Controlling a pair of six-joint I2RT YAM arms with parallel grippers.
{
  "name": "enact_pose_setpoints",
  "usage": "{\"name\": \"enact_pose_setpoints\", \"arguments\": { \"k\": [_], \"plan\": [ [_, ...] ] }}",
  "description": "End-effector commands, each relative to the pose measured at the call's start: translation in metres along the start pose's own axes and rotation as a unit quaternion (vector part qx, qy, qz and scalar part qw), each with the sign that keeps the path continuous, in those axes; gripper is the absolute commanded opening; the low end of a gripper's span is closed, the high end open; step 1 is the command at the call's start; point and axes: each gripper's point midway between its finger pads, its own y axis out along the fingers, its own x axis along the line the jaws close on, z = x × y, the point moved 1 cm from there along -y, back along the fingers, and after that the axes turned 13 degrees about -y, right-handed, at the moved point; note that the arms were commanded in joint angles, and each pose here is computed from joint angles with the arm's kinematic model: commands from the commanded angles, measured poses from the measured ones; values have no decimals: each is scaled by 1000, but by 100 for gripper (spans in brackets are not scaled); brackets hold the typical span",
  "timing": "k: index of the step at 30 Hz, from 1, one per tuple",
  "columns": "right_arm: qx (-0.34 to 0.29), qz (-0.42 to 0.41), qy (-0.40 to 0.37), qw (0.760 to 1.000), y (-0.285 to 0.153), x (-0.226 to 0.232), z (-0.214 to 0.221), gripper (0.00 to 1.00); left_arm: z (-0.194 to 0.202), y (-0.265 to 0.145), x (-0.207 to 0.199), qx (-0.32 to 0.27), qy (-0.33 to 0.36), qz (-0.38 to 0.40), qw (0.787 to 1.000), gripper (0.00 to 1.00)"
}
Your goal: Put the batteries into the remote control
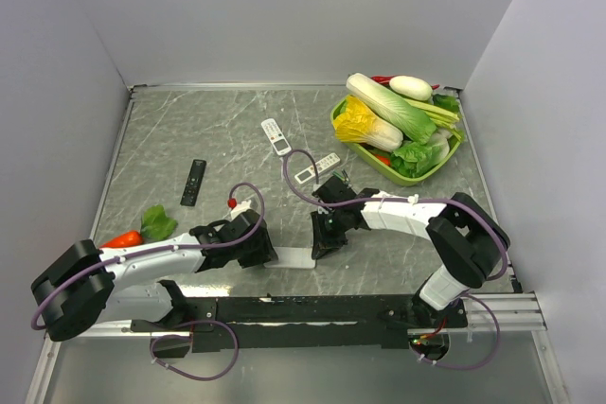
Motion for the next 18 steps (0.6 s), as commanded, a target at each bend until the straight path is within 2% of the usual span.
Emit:
{"name": "enact_pose_setpoints", "arguments": {
  "k": [1,8,13,16,17,18],
  "plan": [
    [-3,-63,-14,998,18,40,-3,15,18,2,0,42,1,14,999,45],
    [-51,-81,-26,995,12,58,-24,15,15,-2,-7,33,-9,34,999,46],
    [-98,-36,-67,992,-10,49,-36,20,-12,-3,8,-26,-4,-8,1000,57],
    [-128,-9,-114,985,-29,45,-43,37,-35,-8,9,-53,-8,-15,998,64],
    [-133,1,-138,981,-33,41,-43,46,-45,-13,2,-68,-11,-7,998,71],
    [-151,4,-152,977,-43,43,-47,50,-55,-16,2,-82,-12,-8,997,75]
  ]
}}
